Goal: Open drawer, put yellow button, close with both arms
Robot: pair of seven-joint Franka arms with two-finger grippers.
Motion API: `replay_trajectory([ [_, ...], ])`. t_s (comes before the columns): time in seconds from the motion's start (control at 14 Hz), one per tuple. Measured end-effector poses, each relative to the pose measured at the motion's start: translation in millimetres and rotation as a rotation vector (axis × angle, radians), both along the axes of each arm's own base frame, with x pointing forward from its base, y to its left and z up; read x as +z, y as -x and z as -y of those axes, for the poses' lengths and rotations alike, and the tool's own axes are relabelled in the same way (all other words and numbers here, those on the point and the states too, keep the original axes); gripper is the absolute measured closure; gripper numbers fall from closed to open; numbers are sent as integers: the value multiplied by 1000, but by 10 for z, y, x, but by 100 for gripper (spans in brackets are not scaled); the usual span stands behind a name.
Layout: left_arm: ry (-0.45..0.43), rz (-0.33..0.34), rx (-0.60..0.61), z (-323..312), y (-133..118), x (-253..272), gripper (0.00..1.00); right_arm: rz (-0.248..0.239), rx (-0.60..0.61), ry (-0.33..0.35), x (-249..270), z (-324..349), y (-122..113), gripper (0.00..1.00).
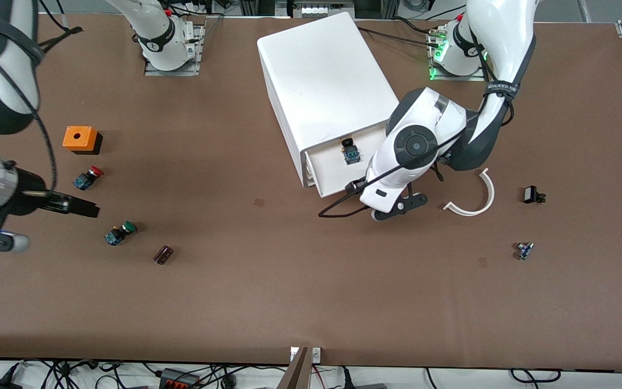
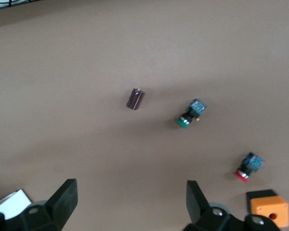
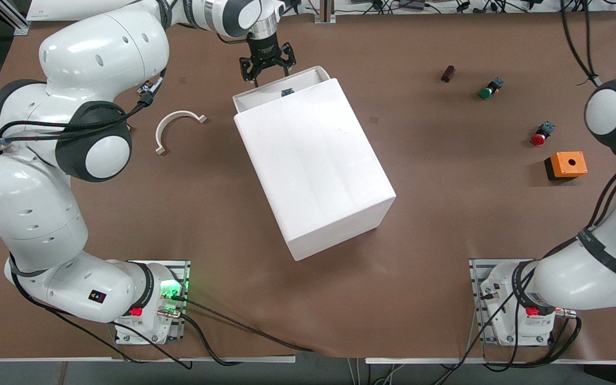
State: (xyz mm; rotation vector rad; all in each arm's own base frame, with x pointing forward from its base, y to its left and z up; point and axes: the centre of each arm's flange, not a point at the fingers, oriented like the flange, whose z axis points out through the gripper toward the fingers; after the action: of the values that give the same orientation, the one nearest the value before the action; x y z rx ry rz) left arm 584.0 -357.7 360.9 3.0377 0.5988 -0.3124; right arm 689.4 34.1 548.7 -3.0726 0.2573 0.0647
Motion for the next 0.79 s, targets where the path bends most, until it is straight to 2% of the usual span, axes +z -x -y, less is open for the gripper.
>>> replay_trajectory([
  [0.43, -16, -50, -17, 220, 374, -99, 0, 61, 67, 9, 530, 755, 493, 0],
  [0.79, -10, -79, -63, 448, 618, -162, 0, 56, 121, 71, 617, 753, 712, 0],
])
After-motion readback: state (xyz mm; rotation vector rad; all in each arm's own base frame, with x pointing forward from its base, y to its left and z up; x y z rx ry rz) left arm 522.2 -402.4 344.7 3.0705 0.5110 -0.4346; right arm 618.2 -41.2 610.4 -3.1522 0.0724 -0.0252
